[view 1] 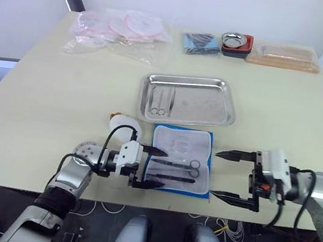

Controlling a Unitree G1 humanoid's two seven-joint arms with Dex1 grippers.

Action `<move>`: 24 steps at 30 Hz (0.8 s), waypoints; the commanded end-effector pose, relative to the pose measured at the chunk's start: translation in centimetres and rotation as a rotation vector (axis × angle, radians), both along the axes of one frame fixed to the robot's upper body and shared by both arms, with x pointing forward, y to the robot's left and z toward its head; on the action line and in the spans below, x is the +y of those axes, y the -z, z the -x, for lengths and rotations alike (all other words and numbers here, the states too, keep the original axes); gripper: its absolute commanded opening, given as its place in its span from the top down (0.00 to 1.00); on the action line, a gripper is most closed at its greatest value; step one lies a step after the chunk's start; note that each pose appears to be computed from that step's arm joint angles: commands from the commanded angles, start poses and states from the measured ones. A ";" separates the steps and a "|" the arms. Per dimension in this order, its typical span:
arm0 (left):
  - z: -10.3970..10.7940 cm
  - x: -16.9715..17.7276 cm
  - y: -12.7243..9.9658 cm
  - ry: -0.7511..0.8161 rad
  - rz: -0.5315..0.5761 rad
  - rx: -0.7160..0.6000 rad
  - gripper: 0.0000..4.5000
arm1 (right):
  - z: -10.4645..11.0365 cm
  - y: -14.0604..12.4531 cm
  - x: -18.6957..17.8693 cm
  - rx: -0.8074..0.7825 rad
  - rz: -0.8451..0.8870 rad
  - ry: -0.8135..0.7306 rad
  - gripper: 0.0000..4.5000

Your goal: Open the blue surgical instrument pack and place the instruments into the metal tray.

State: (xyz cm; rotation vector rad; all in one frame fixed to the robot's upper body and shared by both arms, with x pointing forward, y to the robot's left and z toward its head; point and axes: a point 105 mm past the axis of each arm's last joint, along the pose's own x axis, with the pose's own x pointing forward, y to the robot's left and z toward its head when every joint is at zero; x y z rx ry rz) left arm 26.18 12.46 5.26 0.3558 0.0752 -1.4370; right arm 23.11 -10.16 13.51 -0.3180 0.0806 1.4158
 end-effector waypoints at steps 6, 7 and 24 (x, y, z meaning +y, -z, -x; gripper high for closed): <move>1.2 0.9 3.8 -0.057 -0.089 0.146 0.02 | -2.3 0.9 2.5 -0.065 0.032 0.051 0.00; 1.2 0.9 3.9 -0.056 -0.090 0.147 0.02 | -2.6 1.1 2.8 -0.070 0.042 0.063 0.00; 1.4 1.1 4.4 -0.061 -0.105 0.163 0.02 | -6.3 3.9 4.7 -0.065 0.205 0.167 0.00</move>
